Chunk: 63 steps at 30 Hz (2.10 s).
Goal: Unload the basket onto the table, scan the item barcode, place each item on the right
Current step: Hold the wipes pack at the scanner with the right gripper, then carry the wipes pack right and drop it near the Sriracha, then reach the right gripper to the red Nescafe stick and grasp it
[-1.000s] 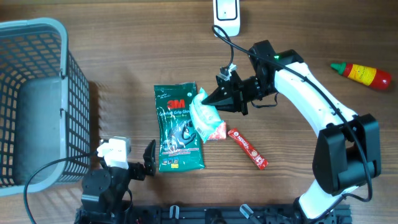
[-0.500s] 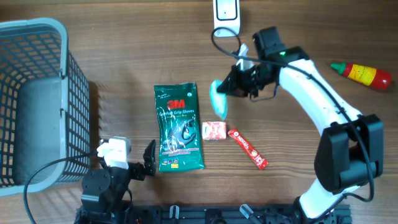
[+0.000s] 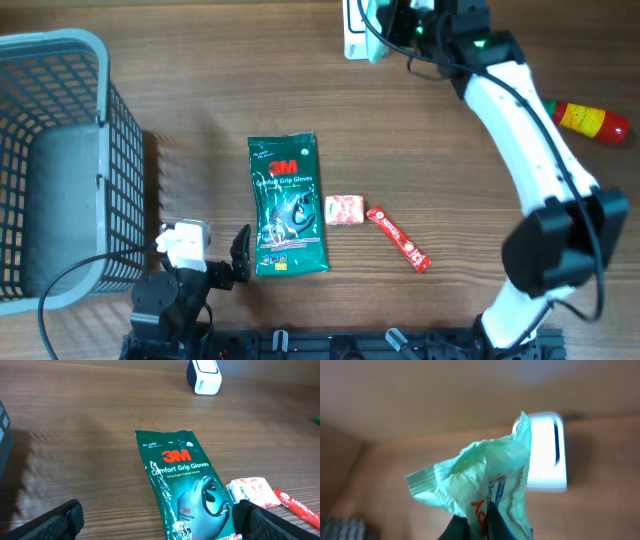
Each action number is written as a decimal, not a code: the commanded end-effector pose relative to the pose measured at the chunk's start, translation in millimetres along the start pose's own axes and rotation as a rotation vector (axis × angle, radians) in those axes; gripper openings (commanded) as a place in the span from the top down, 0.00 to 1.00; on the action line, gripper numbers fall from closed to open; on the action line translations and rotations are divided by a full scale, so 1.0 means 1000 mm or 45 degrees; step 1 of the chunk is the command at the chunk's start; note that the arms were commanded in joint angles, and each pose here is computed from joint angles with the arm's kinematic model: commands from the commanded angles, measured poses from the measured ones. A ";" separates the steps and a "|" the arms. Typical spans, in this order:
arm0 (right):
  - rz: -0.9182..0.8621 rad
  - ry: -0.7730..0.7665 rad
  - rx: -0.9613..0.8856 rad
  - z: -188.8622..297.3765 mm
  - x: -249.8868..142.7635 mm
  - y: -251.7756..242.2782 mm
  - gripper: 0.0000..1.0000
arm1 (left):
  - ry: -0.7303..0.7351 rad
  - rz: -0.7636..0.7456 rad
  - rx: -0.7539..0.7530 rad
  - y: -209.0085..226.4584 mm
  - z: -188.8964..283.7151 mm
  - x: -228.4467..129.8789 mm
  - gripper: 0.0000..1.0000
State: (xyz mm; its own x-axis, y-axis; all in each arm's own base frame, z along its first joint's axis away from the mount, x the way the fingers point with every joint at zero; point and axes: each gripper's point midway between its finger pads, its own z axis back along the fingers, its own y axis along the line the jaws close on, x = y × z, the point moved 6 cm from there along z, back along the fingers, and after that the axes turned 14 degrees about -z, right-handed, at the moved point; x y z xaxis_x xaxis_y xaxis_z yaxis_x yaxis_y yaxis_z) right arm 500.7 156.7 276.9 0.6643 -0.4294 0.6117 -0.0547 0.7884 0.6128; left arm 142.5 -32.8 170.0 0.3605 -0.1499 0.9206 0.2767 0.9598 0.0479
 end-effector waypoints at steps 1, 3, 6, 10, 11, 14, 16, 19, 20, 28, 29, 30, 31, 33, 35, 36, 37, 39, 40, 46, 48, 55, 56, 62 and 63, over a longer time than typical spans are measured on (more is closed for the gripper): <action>0.021 -0.119 -0.111 -0.057 -0.001 -0.028 0.95 | -0.013 -0.027 -0.021 -0.002 0.000 0.001 0.00; 0.094 -0.204 -0.171 -0.083 -0.001 -0.032 0.95 | -0.014 -0.027 -0.021 -0.002 0.001 0.001 0.00; 0.168 -0.293 -0.190 -0.102 0.000 -0.023 0.95 | -0.014 -0.027 -0.021 -0.002 0.001 0.001 0.00; 0.207 -0.393 -0.224 -0.108 0.002 -0.002 0.95 | -0.014 -0.027 -0.021 -0.002 0.001 0.001 0.00; 0.206 -0.416 -0.253 -0.107 0.002 -0.003 0.95 | -0.013 -0.027 -0.021 -0.002 0.000 0.001 0.00; 0.200 -0.374 -0.319 -0.101 0.001 -0.007 0.95 | -0.013 -0.027 -0.021 -0.002 0.000 0.001 0.00; 0.167 -0.361 -0.443 -0.079 0.011 -0.011 0.95 | -0.013 -0.027 -0.021 -0.002 0.000 0.001 0.00; 0.100 -0.390 -0.724 -0.014 0.036 -0.029 0.96 | -0.013 -0.027 -0.021 -0.002 0.000 0.001 0.00; 0.067 -0.400 -0.829 0.007 0.043 -0.041 0.96 | -0.014 -0.027 -0.021 -0.002 0.001 0.001 0.00; -0.657 -0.345 -1.635 0.142 0.039 -0.232 0.95 | -0.014 -0.027 -0.021 -0.002 0.001 0.001 0.00; -0.759 -0.354 -1.714 0.158 0.034 -0.257 0.95 | -0.013 -0.027 -0.021 -0.002 0.000 0.001 0.00; -0.832 -0.359 -1.771 0.169 0.029 -0.277 0.95 | -0.013 -0.027 -0.021 -0.002 0.000 0.001 0.00; -0.884 -0.363 -1.811 0.177 0.024 -0.290 0.96 | -0.013 -0.027 -0.021 -0.002 0.000 0.001 0.00; -1.064 -0.355 -1.935 0.203 0.001 -0.332 0.96 | -0.014 -0.027 -0.021 -0.002 0.001 0.001 0.00; -1.196 -0.370 -2.017 0.220 -0.018 -0.357 0.96 | -0.014 -0.027 -0.021 -0.002 0.001 0.001 0.00; -1.239 -0.375 -2.045 0.229 -0.025 -0.370 0.96 | -0.013 -0.027 -0.021 -0.002 0.000 0.001 0.00; -1.264 -0.389 -2.053 0.234 -0.027 -0.377 0.96 | -0.013 -0.027 -0.021 -0.002 0.000 0.001 0.00; -1.310 -0.430 -2.045 0.245 -0.024 -0.388 0.96 | -0.014 -0.027 -0.021 -0.002 0.001 0.001 0.00; -1.349 -0.457 -2.006 0.249 -0.019 -0.390 0.91 | -0.013 -0.027 -0.021 -0.002 0.000 0.001 0.00; -1.292 -0.307 -1.435 0.259 0.039 -0.342 0.00 | -0.014 -0.027 -0.021 -0.002 0.001 0.001 0.00; -1.223 -0.332 -1.362 0.272 0.049 -0.302 0.00 | -0.013 -0.027 -0.021 -0.002 0.000 0.001 0.00; -0.821 -0.372 -1.065 0.311 0.039 -0.139 0.00 | -0.013 -0.027 -0.021 -0.002 0.000 0.001 0.00; -0.756 -0.362 -0.999 0.318 0.032 -0.115 0.00 | -0.014 -0.027 -0.021 -0.002 0.001 0.001 0.00; -0.129 0.195 -0.515 0.292 -0.050 -0.019 0.00 | -0.013 -0.027 -0.021 -0.002 0.000 0.001 0.00; -0.072 0.332 -0.453 0.275 -0.073 -0.012 0.00 | -0.014 -0.027 -0.021 -0.002 0.001 0.001 0.00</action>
State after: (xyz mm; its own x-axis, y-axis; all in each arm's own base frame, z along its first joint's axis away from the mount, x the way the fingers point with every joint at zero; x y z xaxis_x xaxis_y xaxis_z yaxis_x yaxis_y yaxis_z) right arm 248.1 6.8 401.8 0.5800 -0.6385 0.5059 0.4717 0.7695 0.4305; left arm 142.5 -32.8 170.1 0.3599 -0.1498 0.9209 0.2767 0.9598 0.0480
